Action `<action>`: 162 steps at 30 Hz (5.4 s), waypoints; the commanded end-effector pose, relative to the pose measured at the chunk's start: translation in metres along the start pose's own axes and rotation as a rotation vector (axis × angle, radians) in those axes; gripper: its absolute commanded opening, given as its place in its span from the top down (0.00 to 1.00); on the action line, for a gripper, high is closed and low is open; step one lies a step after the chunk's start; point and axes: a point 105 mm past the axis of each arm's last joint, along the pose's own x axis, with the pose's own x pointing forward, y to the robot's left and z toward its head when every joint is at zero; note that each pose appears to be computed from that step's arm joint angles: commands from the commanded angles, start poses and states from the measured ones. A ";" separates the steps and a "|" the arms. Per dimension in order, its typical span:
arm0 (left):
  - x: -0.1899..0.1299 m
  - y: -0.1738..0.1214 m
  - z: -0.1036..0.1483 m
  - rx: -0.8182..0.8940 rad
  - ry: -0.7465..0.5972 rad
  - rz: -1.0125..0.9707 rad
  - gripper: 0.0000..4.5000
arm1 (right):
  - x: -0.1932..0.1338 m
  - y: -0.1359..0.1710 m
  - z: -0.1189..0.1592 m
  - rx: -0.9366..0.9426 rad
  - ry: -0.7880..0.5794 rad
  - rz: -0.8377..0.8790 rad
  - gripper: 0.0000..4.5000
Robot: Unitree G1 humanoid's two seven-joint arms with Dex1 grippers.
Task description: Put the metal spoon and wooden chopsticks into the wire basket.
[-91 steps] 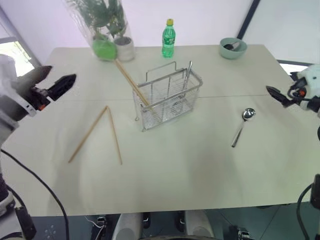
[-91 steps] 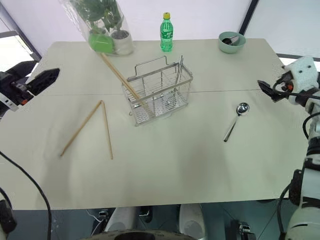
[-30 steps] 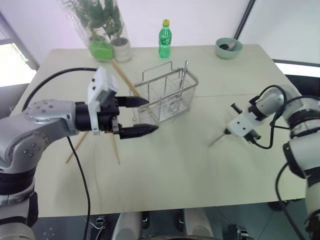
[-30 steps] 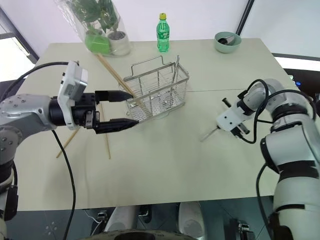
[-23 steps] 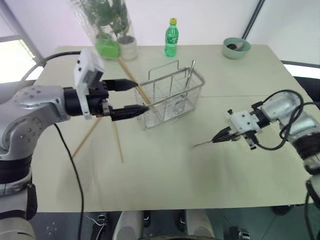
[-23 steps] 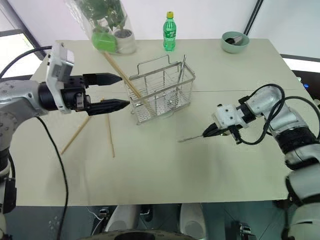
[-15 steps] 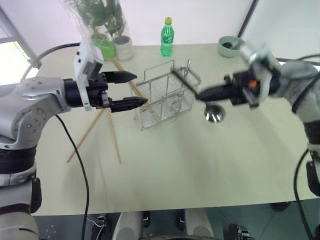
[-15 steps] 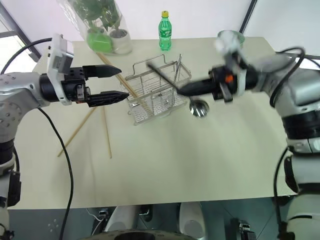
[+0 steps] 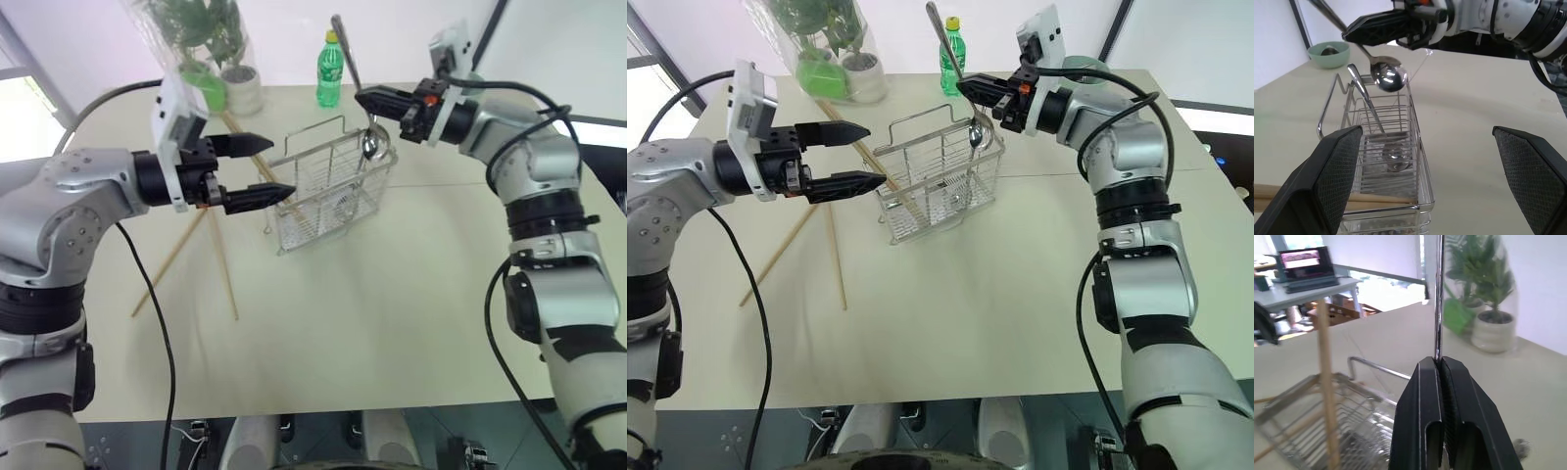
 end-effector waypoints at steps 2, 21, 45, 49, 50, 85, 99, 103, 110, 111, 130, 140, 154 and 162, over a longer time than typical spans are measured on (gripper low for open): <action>-0.009 0.000 0.017 0.051 -0.038 0.045 0.00 | 0.001 -0.013 0.020 -0.037 -0.098 -0.068 0.99; -0.055 0.059 0.034 0.016 -0.102 0.520 0.00 | -0.032 0.000 0.063 0.024 -0.231 -0.041 0.02; -0.099 0.068 -0.168 -0.398 0.736 0.725 0.00 | -0.096 0.110 0.024 0.088 0.003 0.380 0.02; -0.099 0.066 -0.187 -0.424 0.799 0.713 0.00 | -0.103 0.119 0.017 0.066 0.042 0.405 0.02; -0.099 0.066 -0.190 -0.423 0.812 0.712 0.00 | -0.104 0.121 0.016 0.062 0.047 0.409 0.02; -0.100 0.115 0.083 -0.370 -0.777 0.819 0.99 | -0.107 0.105 0.014 0.093 0.013 0.280 0.00; 0.027 0.053 0.110 -0.235 -0.663 0.451 0.99 | -0.108 0.098 0.014 0.095 -0.013 0.206 0.00; 0.050 0.050 0.084 -0.185 -0.605 0.464 0.99 | -0.111 0.096 0.014 0.096 -0.017 0.175 0.00; 0.069 0.057 0.048 -0.139 -0.544 0.532 0.99 | -0.112 0.092 0.016 0.099 -0.028 0.128 0.00; 0.070 0.057 0.045 -0.140 -0.542 0.535 0.99 | -0.112 0.092 0.017 0.101 -0.030 0.125 0.00; -0.009 0.079 0.107 -0.129 -0.616 0.826 0.00 | -0.108 0.084 0.015 0.125 -0.038 0.116 0.00; -0.058 0.103 -0.027 -0.429 0.120 1.332 0.00 | -0.100 0.082 0.010 0.132 -0.045 0.139 0.00; -0.028 0.060 -0.139 -0.700 0.540 1.216 0.00 | -0.104 0.088 0.009 0.115 -0.020 0.157 0.00; 0.000 0.055 -0.167 -0.736 0.617 1.089 0.00 | -0.105 0.091 0.010 0.111 -0.021 0.153 0.00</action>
